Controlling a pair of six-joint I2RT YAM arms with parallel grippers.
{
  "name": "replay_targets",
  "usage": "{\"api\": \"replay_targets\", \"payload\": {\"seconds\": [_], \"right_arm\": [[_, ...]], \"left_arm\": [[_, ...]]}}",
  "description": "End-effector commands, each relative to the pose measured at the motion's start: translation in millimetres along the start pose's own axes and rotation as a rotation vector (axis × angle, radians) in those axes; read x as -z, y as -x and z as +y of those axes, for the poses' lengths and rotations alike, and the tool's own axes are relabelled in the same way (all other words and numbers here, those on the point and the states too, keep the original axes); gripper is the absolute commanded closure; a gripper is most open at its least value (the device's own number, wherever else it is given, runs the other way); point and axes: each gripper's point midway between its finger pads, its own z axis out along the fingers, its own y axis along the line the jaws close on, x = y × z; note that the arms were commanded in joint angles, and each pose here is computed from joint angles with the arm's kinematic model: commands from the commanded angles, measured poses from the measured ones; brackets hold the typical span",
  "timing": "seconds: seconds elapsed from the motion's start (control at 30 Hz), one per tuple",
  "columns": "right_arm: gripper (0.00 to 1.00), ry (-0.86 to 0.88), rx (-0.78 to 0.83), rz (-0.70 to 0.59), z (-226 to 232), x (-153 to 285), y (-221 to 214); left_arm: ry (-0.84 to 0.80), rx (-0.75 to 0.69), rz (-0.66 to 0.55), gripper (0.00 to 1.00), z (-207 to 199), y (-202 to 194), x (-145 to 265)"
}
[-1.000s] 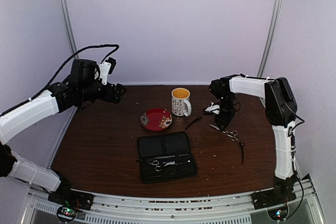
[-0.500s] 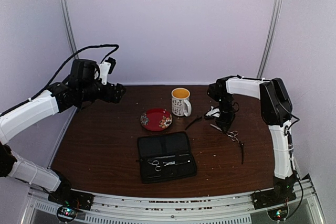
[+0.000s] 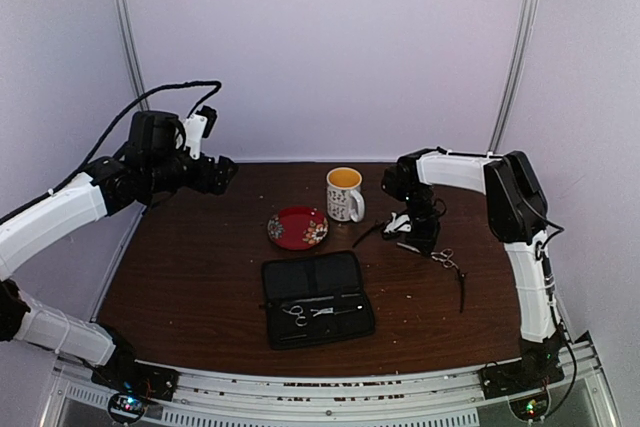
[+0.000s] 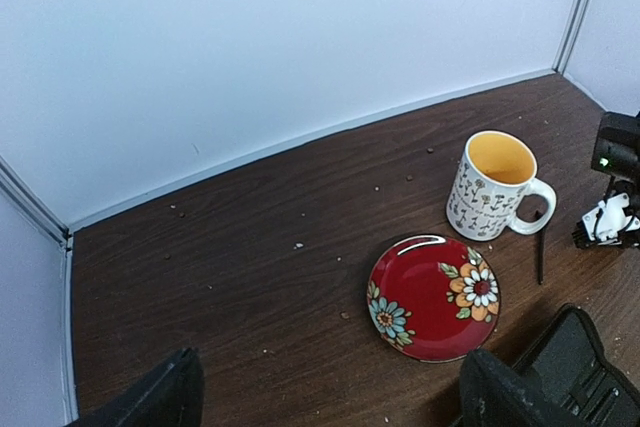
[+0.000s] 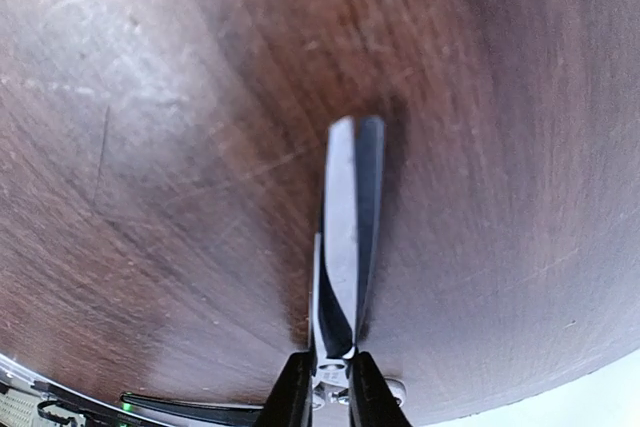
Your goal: Sort the hair-cutting tools
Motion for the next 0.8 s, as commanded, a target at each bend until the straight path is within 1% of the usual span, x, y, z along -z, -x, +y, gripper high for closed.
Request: {"api": "replay_targets", "payload": {"seconds": [0.0,0.17,0.37,0.67,0.73,0.77], "right_arm": [[0.91,0.029,0.047,-0.033,19.7,6.4,1.2],[0.93,0.049,0.072,-0.148,42.1,20.8,8.9],[0.93,0.001,0.195,-0.21,75.8,20.1,10.4],[0.9,-0.108,0.424,-0.221,140.1,11.6,16.0],[0.87,-0.116,0.446,-0.21,147.8,8.8,14.4],[0.83,-0.115,0.451,-0.205,149.9,7.5,13.8]], "left_arm": [[0.004,-0.002,-0.072,0.09,1.9,25.3,12.4],[-0.002,-0.005,-0.065,0.09,0.5,23.3,10.3],[-0.008,-0.007,-0.057,0.09,-0.8,21.4,7.1],[-0.017,-0.011,-0.035,0.09,-3.6,15.3,0.2],[-0.019,-0.011,-0.033,0.09,-4.0,15.0,-0.6],[-0.021,-0.011,-0.032,0.09,-4.4,14.9,-0.8]]}}
